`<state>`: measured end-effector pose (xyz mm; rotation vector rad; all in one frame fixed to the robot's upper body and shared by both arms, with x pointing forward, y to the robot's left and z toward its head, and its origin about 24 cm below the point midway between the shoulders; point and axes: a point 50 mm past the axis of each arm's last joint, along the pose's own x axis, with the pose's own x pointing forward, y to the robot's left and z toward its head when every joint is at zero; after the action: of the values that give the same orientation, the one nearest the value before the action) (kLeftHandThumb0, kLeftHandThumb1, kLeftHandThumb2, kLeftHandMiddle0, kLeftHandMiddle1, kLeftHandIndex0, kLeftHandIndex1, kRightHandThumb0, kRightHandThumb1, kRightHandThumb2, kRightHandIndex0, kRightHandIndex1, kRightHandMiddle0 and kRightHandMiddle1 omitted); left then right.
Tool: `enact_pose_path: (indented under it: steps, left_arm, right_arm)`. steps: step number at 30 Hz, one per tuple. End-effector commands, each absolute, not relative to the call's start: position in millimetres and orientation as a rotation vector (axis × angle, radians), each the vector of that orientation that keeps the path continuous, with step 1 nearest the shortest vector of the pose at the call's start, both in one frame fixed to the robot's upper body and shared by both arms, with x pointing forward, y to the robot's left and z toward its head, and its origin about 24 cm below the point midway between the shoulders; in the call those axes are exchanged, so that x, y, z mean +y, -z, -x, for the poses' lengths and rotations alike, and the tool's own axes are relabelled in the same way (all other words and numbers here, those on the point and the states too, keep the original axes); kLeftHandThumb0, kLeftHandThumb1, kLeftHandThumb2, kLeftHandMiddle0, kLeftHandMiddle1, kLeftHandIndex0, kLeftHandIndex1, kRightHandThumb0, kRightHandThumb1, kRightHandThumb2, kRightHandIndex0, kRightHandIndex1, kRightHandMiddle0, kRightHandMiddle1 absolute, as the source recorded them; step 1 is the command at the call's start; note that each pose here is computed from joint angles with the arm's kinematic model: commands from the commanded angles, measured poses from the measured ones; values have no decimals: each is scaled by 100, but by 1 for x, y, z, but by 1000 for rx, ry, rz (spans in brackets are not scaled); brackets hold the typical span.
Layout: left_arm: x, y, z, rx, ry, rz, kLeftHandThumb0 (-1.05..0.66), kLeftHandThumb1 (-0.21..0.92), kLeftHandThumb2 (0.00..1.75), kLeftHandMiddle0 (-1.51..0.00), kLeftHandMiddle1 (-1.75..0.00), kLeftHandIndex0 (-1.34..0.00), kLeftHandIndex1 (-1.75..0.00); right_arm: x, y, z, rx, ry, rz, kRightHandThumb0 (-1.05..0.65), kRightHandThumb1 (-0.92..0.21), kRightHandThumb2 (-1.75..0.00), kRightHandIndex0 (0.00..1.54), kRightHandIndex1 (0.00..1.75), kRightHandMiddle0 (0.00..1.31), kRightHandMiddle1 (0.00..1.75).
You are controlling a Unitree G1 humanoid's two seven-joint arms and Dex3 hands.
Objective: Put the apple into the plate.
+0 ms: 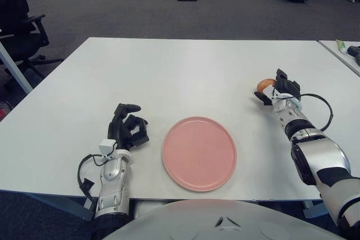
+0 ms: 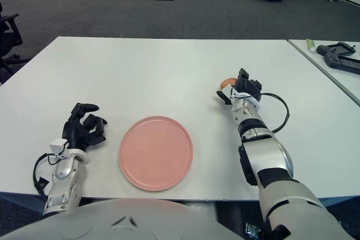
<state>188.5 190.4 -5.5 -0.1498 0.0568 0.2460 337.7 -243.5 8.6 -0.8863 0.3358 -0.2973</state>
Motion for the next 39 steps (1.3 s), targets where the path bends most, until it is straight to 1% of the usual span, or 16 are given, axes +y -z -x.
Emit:
enact_pose_path:
  steps: [1, 3, 4, 6, 7, 8, 10, 12, 14, 17, 19, 22, 24, 28, 31, 39]
  left_arm:
    - [192, 9, -186, 81, -253, 139, -1, 25, 141, -65, -175, -43, -175]
    - [192, 9, -186, 78, -251, 140, -1, 25, 142, -65, -175, -43, -175]
    - [192, 9, -186, 78, -250, 140, -1, 25, 142, -65, -175, -44, -175]
    - [192, 9, -186, 76, -249, 143, -1, 25, 142, -65, -175, -43, -175]
    - [192, 9, -186, 75, -249, 145, -1, 25, 141, -65, -175, -43, -175]
    - [192, 9, -186, 73, -250, 147, -1, 26, 140, -65, -175, -43, -175]
    - [192, 9, -186, 71, -251, 147, -1, 26, 140, -64, -175, -42, -175]
    - [193, 8, -186, 69, -252, 145, -1, 26, 141, -65, -175, -43, -175]
    - [193, 8, -186, 67, -254, 143, -1, 25, 141, -65, -175, -43, -175]
    - [194, 8, -186, 66, -255, 140, -1, 26, 141, -65, -175, -42, -175]
    - [194, 9, -186, 68, -256, 139, -1, 26, 140, -65, -175, -42, -175]
    - [194, 9, -186, 71, -260, 138, -1, 29, 137, -63, -175, -40, -175]
    - [195, 9, -186, 73, -262, 137, -1, 30, 136, -62, -175, -39, -175]
    - [195, 9, -186, 78, -266, 136, -1, 29, 137, -62, -175, -40, -175]
    - [195, 9, -187, 81, -268, 135, -1, 25, 142, -66, -175, -43, -175]
    - [195, 9, -188, 76, -264, 120, -1, 20, 147, -70, -175, -47, -174]
  right_arm:
    - [-240, -9, -340, 340, 302, 753, -47, -46, -98, 18, 123, 0, 80]
    - [-239, -6, -339, 360, 308, 660, -48, -46, -103, 27, 135, 0, 126]
    - [-239, -5, -338, 365, 309, 636, -48, -46, -104, 29, 139, 0, 140]
    - [-239, -4, -338, 379, 315, 595, -48, -47, -105, 30, 142, 1, 150]
    - [-238, -3, -338, 384, 318, 579, -46, -52, -100, 32, 143, 7, 157]
    - [-239, -1, -336, 400, 327, 547, -43, -61, -91, 33, 144, 15, 164]
    - [-240, 2, -334, 422, 342, 500, -41, -62, -91, 38, 149, 26, 169]
    - [-242, 3, -334, 432, 354, 469, -41, -59, -96, 44, 155, 35, 172]
    - [-242, 3, -334, 433, 368, 441, -21, -49, -105, 54, 149, 39, 173]
    - [-242, 2, -334, 431, 387, 412, -8, -32, -126, 66, 157, 43, 174]
    - [-243, 1, -334, 426, 402, 396, -5, -28, -132, 68, 160, 44, 174]
    - [-242, -4, -338, 402, 441, 355, -2, -15, -149, 77, 166, 51, 175]
    - [-241, -5, -338, 394, 457, 330, -1, -10, -155, 81, 167, 55, 175]
    - [-240, -5, -338, 382, 476, 286, -1, -5, -161, 84, 169, 58, 175]
    - [-240, -6, -338, 368, 488, 264, -1, -3, -164, 85, 169, 60, 175]
    - [-239, -9, -339, 325, 515, 214, 0, 0, -167, 87, 170, 62, 175]
